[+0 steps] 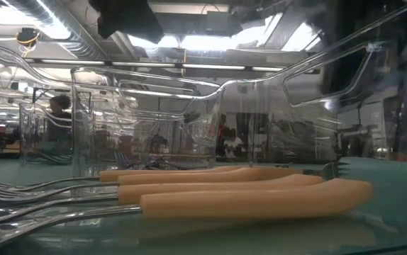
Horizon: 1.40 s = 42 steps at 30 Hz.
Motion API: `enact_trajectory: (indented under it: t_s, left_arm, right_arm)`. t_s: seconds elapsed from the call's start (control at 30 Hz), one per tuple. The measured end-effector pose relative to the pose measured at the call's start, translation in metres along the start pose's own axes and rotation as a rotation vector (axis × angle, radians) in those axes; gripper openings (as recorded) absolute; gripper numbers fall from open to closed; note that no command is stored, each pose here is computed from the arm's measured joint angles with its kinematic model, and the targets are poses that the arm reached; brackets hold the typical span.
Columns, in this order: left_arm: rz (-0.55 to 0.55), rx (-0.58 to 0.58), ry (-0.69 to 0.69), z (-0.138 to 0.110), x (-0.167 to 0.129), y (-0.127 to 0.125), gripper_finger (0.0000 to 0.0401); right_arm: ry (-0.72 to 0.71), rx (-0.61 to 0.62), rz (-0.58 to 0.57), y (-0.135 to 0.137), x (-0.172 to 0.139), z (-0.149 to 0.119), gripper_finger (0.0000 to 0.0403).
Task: Sort silverware by color (type)
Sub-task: Put the blue fork into the center transparent bin
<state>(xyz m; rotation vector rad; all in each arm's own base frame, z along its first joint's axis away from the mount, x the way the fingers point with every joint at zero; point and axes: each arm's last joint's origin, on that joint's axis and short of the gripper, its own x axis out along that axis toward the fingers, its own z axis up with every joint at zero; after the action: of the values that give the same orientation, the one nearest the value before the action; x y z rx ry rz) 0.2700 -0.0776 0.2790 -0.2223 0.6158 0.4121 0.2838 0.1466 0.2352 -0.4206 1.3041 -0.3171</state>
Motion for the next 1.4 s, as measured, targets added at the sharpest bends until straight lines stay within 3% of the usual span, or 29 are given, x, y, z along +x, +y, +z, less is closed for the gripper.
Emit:
enact_trajectory:
  t_s: [0.37,0.6,0.9,1.4]
  left_arm:
    - [-0.211,-0.121,-0.029,0.020,-0.010,0.005,0.0073]
    - [-0.303,-0.242,-0.056,0.030,-0.008,0.005,0.0073]
    - [-0.296,-0.291,-0.055,0.030,-0.008,0.005,0.0073]
    - [-0.269,-0.318,-0.070,0.031,-0.007,0.006,0.0073]
  right_arm:
    - [-0.204,-0.639,-0.288,-0.023,-0.032,0.038,0.0001]
    - [-0.264,-0.854,-0.360,-0.039,-0.026,0.061,0.0001]
    - [-0.364,-1.023,-0.461,-0.057,-0.024,0.087,0.0001]
    - [-0.494,-1.151,-0.520,-0.072,-0.024,0.105,0.0001]
